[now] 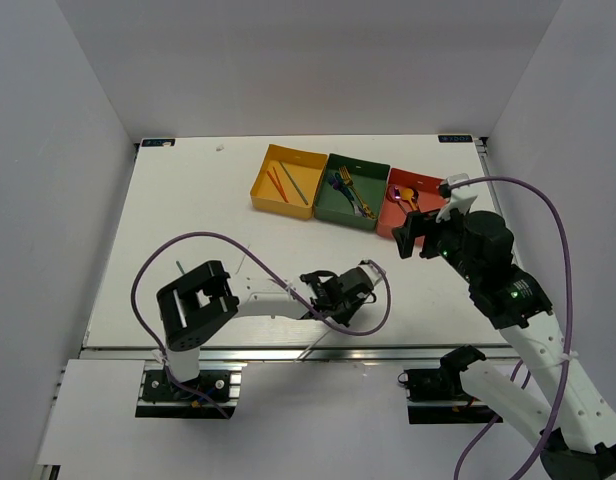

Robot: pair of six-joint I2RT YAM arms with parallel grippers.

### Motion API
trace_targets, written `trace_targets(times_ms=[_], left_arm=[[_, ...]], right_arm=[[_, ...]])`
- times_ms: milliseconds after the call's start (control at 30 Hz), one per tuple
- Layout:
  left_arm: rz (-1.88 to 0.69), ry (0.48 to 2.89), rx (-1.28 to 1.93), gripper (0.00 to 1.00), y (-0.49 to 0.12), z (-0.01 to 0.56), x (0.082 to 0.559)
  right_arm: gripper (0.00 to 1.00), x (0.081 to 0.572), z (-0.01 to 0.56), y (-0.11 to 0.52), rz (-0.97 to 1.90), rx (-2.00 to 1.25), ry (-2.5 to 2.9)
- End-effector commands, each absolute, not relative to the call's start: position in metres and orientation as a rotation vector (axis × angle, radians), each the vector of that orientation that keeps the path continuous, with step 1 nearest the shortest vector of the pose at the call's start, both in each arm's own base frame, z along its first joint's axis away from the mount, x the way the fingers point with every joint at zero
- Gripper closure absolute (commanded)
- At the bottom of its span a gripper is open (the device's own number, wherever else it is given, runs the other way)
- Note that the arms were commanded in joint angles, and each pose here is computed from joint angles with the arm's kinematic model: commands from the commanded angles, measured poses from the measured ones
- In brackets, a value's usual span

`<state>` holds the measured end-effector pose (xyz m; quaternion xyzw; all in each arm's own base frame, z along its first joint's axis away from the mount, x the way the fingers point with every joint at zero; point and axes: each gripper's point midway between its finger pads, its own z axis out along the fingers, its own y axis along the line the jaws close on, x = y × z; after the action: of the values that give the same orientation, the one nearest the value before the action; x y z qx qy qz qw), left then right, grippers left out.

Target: Sort the eating utensils into containers

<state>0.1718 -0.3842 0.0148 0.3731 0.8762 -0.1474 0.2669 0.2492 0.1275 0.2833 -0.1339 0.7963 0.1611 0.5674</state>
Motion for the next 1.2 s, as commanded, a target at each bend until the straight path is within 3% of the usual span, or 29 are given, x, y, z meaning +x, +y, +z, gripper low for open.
trace_targets(times_ms=[0,67,300,600,767,900,1167], left_arm=[[-0.086,2.476,1.016,1.00,-0.323,-0.003,0.170],[-0.036,2.410,0.848,1.00,-0.321,0.030,0.202],[-0.280,2.197,0.138,1.00,-0.277,0.182,0.300],[-0.315,1.947,-0.453,1.00,-0.193,0.273,0.417],[-0.377,1.823,-0.536,1.00,-0.186,0.300,0.493],[-0.346,1.758,-0.589,1.00,-0.168,0.286,0.554],[-0.378,1.704,-0.540,0.99,-0.172,0.268,0.614]], right_arm=[[0.11,0.248,0.313,0.126,0.390,-0.310,1.778],[0.11,0.249,0.314,0.124,0.381,-0.299,1.775],[0.11,0.254,0.311,0.124,0.374,-0.273,1.784],[0.11,0.261,0.301,0.135,0.420,-0.275,1.788],[0.10,0.267,0.295,0.148,0.470,-0.291,1.791],[0.11,0.269,0.293,0.154,0.499,-0.301,1.784],[0.11,0.269,0.288,0.164,0.537,-0.354,1.781]])
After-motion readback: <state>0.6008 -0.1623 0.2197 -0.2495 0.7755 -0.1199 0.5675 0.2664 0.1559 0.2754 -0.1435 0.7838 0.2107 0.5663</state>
